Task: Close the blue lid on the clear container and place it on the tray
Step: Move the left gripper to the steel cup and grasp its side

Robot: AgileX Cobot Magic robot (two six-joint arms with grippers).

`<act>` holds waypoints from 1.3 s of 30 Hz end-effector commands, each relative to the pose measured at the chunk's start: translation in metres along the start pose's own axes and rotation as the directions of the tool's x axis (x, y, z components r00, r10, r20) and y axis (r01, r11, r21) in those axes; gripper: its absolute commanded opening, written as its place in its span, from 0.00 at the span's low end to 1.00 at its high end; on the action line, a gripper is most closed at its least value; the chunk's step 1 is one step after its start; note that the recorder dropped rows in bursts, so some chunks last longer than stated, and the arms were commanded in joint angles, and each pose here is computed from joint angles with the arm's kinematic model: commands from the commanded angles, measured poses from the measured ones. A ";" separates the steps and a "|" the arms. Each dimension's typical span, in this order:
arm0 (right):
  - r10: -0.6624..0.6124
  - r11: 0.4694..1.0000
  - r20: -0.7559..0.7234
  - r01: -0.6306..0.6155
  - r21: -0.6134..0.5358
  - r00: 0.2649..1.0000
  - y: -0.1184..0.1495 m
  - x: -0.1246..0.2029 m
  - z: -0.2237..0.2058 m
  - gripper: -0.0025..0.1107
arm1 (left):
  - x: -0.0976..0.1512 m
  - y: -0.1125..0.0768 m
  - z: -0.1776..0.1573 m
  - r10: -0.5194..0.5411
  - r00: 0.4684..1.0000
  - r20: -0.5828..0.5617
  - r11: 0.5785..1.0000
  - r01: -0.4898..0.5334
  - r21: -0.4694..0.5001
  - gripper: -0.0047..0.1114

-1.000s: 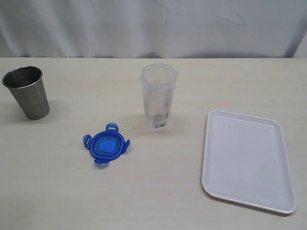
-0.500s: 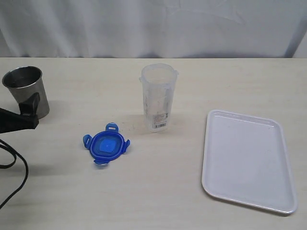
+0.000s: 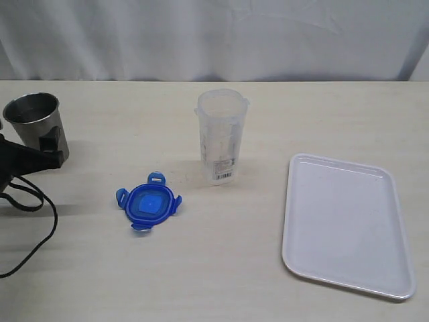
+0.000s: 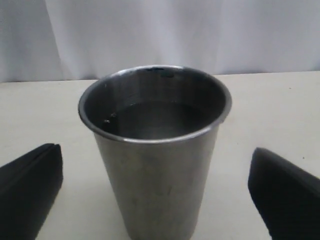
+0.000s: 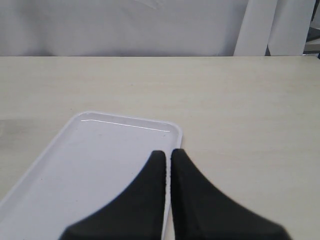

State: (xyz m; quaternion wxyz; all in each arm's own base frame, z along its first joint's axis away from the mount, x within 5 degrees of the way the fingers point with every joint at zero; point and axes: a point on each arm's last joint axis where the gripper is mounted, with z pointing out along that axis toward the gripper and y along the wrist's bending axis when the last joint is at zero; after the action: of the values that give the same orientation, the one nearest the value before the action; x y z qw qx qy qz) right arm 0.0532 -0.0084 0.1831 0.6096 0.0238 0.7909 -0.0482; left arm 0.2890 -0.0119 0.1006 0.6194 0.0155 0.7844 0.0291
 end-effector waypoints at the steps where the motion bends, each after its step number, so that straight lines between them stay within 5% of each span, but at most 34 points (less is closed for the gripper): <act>1: 0.007 1.000 0.000 -0.007 -0.004 1.000 0.000 0.001 0.000 0.06 | 0.008 -0.002 0.012 0.010 1.000 -0.002 1.000 -0.010 0.008 0.94; 19: 0.007 1.000 0.000 -0.007 -0.004 1.000 0.000 0.001 0.000 0.06 | 0.035 -0.004 0.052 0.001 1.000 -0.029 1.000 -0.002 -0.023 0.94; 39: 0.007 1.000 0.000 -0.007 -0.004 1.000 0.000 0.001 0.000 0.06 | 0.026 -0.003 0.063 -0.013 1.000 0.015 0.999 0.014 -0.042 0.94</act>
State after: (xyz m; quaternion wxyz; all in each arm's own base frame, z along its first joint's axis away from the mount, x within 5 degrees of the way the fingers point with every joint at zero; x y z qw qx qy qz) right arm 0.0532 -0.0084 0.1831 0.6096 0.0238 0.7909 -0.0482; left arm 0.3423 -0.0128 0.0586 0.6182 0.0020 0.7851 0.0382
